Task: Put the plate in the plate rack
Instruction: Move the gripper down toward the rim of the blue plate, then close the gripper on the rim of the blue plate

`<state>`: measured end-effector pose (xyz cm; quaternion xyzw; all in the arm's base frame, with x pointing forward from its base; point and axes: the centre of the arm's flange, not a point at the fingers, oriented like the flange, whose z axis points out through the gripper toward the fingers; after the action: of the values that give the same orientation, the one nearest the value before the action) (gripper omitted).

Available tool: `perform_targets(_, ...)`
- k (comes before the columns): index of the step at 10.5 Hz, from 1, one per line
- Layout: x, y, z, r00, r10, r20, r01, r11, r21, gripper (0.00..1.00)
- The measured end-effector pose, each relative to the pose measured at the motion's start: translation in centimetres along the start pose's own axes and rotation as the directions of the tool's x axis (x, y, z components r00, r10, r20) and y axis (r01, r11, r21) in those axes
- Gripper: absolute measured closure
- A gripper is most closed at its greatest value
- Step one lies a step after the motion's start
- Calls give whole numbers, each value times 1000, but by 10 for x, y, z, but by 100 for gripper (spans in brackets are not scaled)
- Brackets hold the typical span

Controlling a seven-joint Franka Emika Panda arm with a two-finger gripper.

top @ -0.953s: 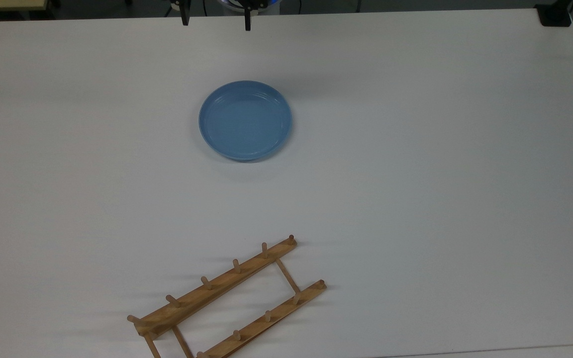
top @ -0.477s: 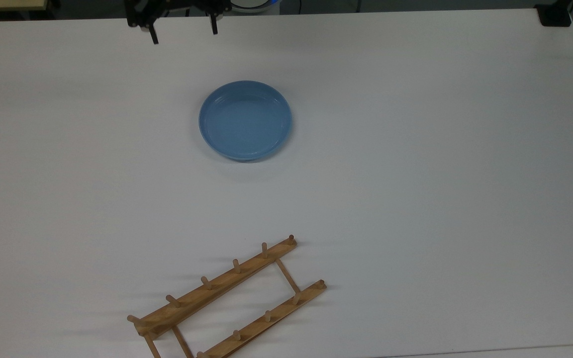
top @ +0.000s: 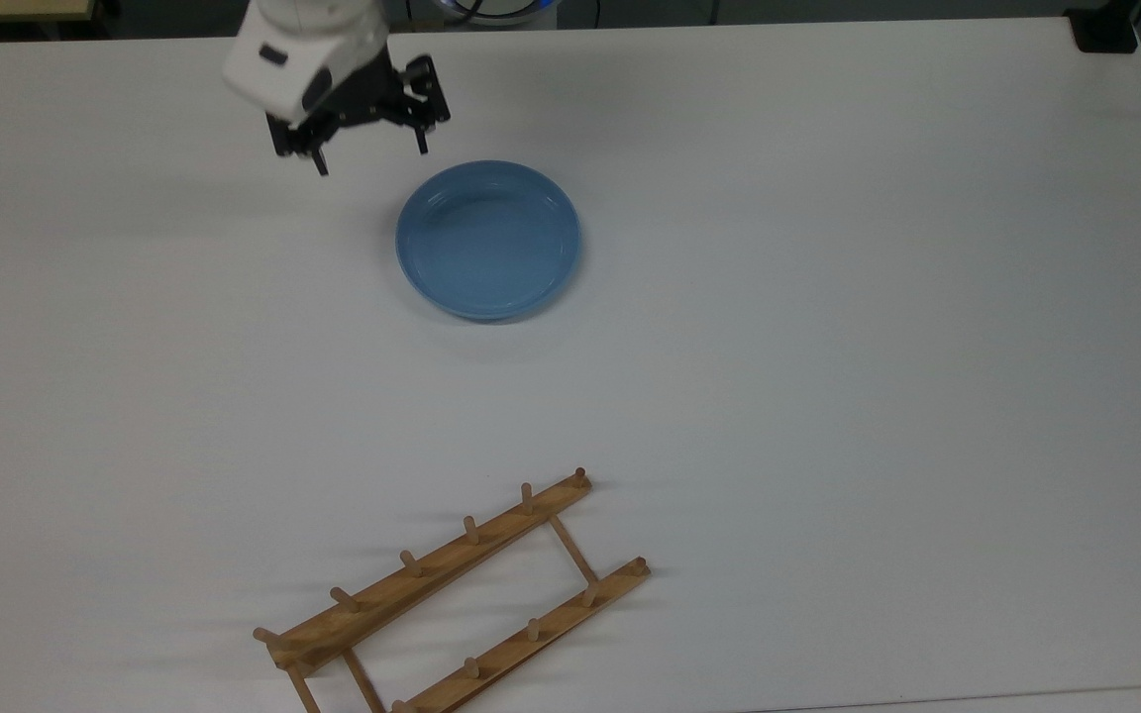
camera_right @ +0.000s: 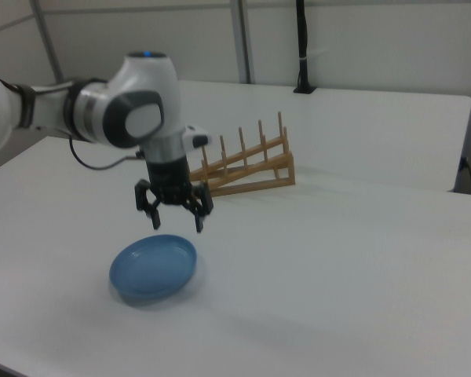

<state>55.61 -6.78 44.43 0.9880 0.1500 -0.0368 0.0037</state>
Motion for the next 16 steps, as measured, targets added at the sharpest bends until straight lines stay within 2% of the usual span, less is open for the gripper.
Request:
perform_targets(4,-5,26,68,999,42,-4,-42,999,9,1)
perform_targets(5,-7,33,79,996,89,10,-89,996,18,3)
perform_targets(8,-4,38,108,966,255,44,-256,965,46,3)
perform_targets(10,-1,33,110,953,300,43,-302,950,78,4)
perform_targets(12,3,25,112,942,331,48,-334,939,87,5)
perform_targets(16,11,20,128,932,359,51,-363,928,86,32)
